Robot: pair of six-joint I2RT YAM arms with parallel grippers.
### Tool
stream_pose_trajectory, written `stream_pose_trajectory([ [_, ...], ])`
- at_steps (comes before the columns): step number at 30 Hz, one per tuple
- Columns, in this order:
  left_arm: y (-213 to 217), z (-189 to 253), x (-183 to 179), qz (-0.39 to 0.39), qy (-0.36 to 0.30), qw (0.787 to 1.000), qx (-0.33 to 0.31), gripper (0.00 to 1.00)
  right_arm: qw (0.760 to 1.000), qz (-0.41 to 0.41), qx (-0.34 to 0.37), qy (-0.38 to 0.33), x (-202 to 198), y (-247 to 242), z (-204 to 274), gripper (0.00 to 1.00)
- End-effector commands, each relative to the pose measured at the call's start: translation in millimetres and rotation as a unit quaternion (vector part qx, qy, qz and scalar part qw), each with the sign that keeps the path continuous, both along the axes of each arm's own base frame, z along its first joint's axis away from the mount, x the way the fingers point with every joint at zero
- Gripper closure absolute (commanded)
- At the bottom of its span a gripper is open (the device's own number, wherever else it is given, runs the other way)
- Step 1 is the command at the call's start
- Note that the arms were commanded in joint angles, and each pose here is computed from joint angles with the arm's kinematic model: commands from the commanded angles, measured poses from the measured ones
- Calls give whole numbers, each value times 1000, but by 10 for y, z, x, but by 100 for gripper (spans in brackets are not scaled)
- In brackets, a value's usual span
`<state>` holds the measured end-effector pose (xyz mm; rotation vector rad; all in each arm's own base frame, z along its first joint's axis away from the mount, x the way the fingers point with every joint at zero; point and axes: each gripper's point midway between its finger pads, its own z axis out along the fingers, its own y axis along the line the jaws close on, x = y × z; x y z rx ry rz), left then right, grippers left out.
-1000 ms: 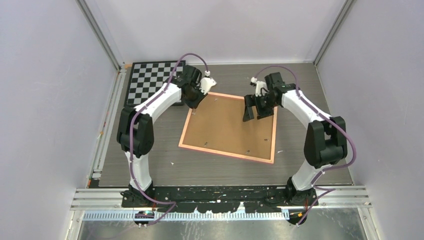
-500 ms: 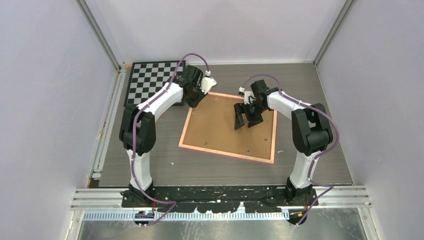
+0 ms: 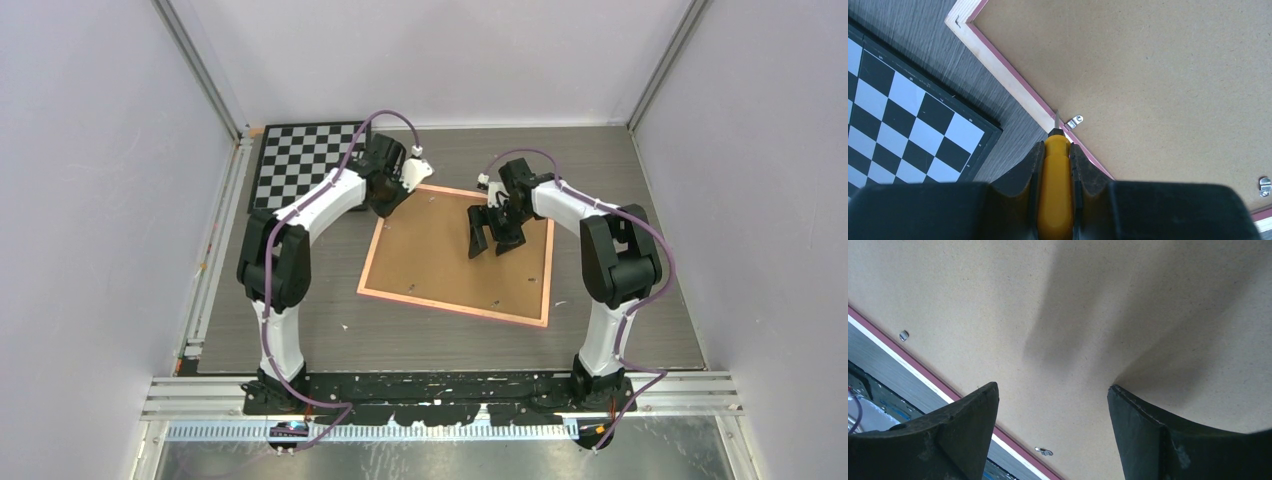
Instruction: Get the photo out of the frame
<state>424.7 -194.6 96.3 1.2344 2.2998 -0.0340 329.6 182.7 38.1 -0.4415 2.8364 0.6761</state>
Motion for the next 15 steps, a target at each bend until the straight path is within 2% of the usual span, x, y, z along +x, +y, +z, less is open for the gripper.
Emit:
stream_pose_trajectory([
  [1,52,-20,-153,-10,16,1000,7,100,999,-4,-46,-4,70,-127,-244,16],
  [15,1,-23,-438,-26,46,999,-1,100,998,-13,-57,-3,87,-159,-302,15],
])
